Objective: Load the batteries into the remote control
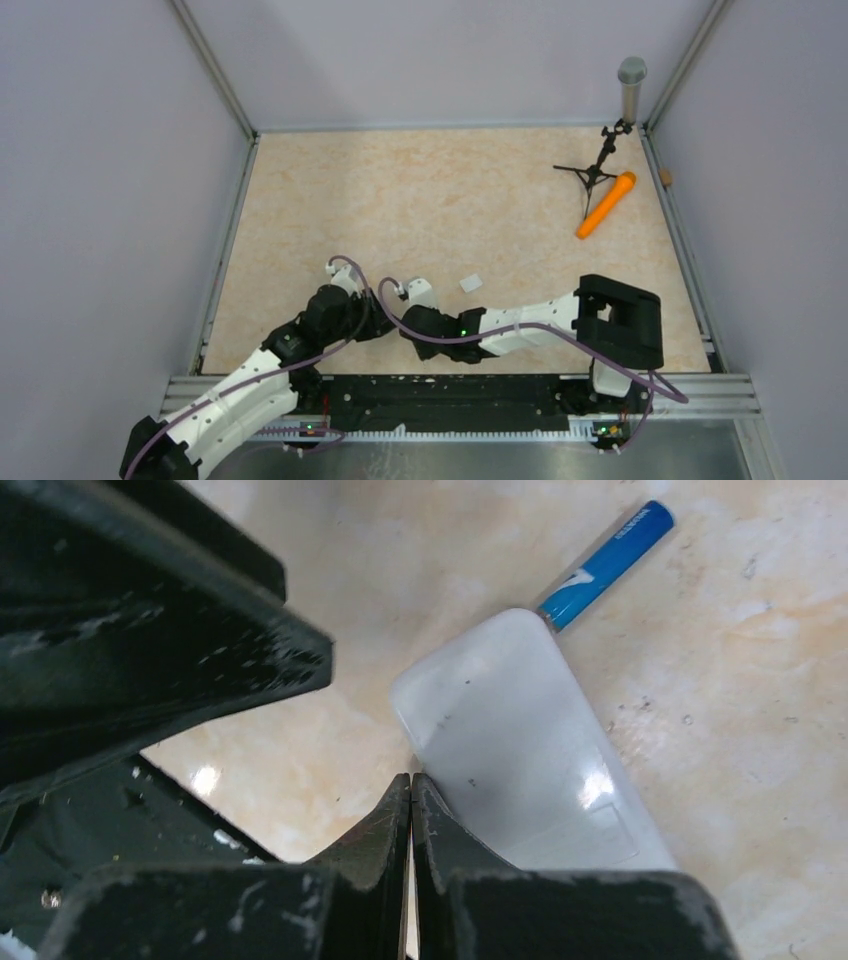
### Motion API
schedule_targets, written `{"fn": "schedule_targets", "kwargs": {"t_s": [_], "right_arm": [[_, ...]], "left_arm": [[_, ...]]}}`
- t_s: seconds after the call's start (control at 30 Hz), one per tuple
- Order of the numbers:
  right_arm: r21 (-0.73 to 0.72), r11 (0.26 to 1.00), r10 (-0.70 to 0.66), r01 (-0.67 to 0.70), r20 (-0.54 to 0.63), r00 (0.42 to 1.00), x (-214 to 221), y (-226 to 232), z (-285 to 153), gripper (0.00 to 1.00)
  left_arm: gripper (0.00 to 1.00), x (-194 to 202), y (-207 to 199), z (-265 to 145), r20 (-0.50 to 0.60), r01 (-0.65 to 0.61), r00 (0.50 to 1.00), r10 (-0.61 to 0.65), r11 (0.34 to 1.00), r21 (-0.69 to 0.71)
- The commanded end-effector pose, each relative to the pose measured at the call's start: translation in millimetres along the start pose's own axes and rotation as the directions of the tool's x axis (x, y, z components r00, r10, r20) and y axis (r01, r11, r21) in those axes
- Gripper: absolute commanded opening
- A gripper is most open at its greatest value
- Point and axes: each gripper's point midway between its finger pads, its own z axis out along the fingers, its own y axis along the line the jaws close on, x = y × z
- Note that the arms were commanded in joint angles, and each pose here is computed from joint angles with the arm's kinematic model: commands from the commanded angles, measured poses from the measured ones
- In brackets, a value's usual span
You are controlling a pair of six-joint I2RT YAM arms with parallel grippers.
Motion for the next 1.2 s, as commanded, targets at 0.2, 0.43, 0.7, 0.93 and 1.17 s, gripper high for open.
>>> {"fn": "schedule_targets", "kwargs": {"t_s": [0.2, 0.43, 0.7, 0.93, 1.17], "right_arm": [[0.099, 0.989, 0.096, -0.110, 0.137, 0.986, -47, -24, 7, 0.00], [0.097, 0.991, 0.070, -0.094, 0.224, 0.972, -85, -27, -27, 0.06], [0.171, 0.984, 0.003, -0.050, 0.261, 0.965, -115, -56, -45, 0.30], [0.184, 0.983, -0.022, -0.022, 0.230, 0.973, -132, -76, -37, 0.41], [0.158, 0.987, -0.011, -0.018, 0.184, 0.983, -129, -70, -11, 0.41]], "left_arm": [[0.46, -4, 6, 0, 0.023, -0.032, 0.999, 0.032, 0.999, -0.024], [0.46, -6, 5, 3, 0.025, -0.039, 0.999, 0.040, 0.999, -0.023], [0.47, -7, 4, 5, 0.022, -0.047, 0.999, 0.047, 0.999, -0.025], [0.49, -9, 4, 5, 0.027, -0.055, 0.998, 0.056, 0.998, -0.028], [0.51, -11, 5, 6, 0.034, -0.064, 0.997, 0.065, 0.997, -0.036]]}}
